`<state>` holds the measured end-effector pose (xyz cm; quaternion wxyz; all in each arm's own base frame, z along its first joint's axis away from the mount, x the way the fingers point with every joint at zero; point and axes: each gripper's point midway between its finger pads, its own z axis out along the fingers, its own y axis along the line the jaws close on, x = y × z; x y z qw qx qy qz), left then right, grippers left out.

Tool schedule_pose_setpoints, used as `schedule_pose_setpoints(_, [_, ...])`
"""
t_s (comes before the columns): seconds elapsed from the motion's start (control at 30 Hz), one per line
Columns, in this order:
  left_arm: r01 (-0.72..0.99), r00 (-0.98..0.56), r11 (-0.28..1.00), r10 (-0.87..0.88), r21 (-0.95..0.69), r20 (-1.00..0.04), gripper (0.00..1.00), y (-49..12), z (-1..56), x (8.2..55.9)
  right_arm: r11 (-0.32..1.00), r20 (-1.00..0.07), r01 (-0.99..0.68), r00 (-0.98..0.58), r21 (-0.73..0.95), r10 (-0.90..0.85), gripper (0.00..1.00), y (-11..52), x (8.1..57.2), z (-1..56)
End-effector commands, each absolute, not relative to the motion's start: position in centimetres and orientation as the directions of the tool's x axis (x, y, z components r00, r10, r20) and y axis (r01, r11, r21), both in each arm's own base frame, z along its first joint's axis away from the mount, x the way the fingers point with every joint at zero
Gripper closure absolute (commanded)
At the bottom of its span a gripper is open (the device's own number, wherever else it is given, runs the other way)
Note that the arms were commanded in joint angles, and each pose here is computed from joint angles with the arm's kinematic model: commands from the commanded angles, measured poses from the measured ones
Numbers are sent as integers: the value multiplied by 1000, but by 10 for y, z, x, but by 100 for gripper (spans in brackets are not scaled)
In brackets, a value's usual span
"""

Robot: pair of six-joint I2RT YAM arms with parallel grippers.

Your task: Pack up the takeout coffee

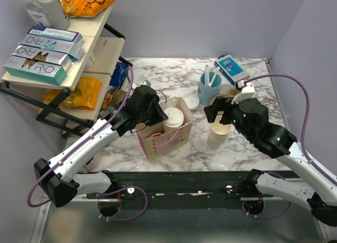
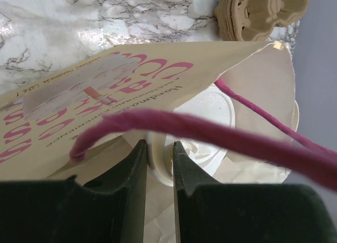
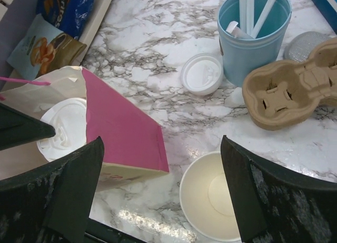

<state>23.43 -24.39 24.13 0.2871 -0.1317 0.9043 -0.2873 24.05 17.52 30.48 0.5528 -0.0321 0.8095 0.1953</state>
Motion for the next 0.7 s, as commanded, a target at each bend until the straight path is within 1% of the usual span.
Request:
schedule_pose_setpoints(0.0, [-74, -782, 778, -434, -624, -447, 100, -245, 244, 238, 943, -916, -226, -372, 245, 149, 0, 167, 246, 296])
schedule_pose_setpoints(0.67, [-80, -816, 780, -409, -621, -409, 100, -259, 214, 242, 955, -914, -191, -381, 226, 140, 0, 164, 251, 279])
